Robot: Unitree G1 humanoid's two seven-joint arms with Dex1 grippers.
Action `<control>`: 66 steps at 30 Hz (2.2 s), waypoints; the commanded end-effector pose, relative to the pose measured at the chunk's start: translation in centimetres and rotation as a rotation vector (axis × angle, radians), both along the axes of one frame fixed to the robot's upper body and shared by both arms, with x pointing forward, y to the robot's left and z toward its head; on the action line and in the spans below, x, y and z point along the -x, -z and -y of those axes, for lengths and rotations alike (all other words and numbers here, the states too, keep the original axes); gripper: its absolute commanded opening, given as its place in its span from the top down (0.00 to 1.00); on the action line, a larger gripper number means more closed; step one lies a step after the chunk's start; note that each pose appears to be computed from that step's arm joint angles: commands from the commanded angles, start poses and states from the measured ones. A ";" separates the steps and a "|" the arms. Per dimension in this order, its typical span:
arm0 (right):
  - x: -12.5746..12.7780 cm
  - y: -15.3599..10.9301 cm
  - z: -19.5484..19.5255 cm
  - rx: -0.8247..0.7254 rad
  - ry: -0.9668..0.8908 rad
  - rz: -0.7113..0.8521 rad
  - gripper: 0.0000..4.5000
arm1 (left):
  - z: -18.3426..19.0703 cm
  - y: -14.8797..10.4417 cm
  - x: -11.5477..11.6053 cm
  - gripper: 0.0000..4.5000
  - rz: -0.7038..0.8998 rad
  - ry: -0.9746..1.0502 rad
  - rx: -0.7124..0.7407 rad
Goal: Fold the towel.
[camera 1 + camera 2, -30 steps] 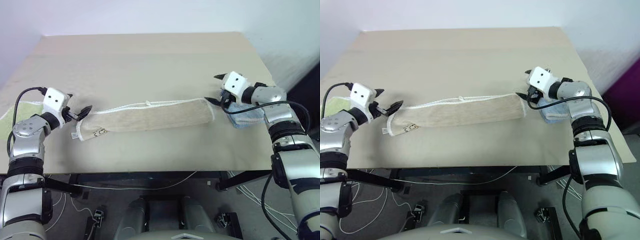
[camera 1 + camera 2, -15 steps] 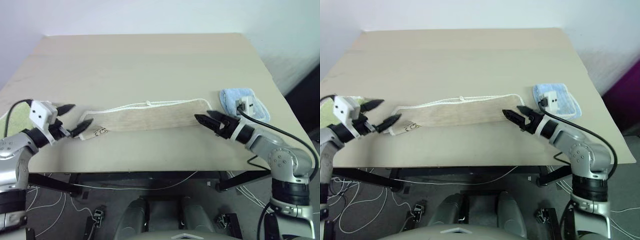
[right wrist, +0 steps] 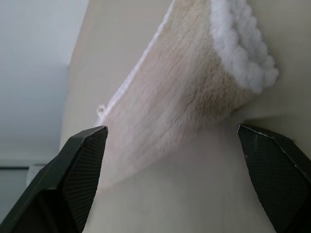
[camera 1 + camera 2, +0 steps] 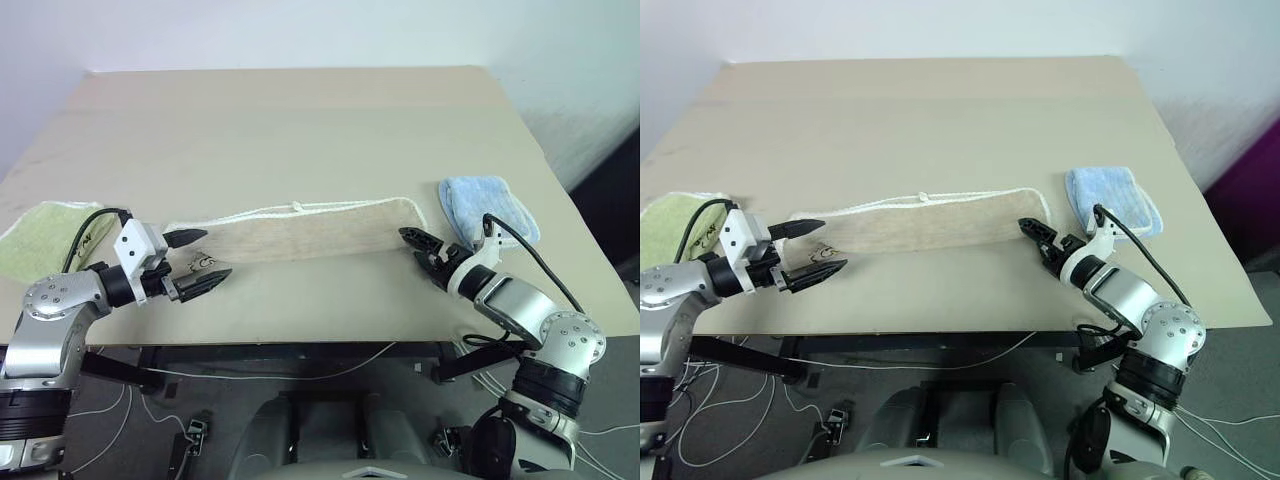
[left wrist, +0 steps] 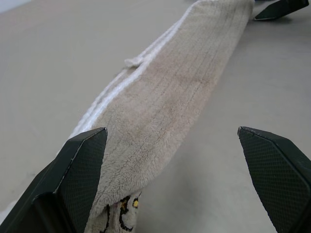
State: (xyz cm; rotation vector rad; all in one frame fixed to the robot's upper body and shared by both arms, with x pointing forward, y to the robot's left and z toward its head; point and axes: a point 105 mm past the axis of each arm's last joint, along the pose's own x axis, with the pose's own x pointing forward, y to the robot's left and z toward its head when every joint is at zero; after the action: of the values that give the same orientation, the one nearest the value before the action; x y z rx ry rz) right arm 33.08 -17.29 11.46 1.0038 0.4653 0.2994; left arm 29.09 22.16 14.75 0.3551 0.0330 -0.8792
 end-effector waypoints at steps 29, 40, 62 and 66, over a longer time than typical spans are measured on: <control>-3.7 -2.8 3.7 -0.042 0.224 0.053 0.99 | 3.5 1.5 2.2 0.00 -0.056 0.131 0.038; -3.7 -7.0 4.6 0.189 0.112 0.219 0.99 | 3.1 1.9 1.9 0.00 -0.046 0.115 0.020; -2.2 -4.3 -13.0 0.766 -0.706 0.596 0.99 | 4.4 2.4 1.9 0.00 -0.028 0.103 0.056; -2.2 -3.6 -13.5 0.758 -0.727 0.590 0.99 | 4.3 2.5 2.3 0.00 -0.031 0.089 0.060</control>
State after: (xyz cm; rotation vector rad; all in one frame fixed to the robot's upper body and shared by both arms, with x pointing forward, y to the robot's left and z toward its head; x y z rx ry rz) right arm 35.21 -4.10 14.04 -0.0460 0.3831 0.9368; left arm 27.05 18.13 11.20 0.2612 0.0658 -0.9711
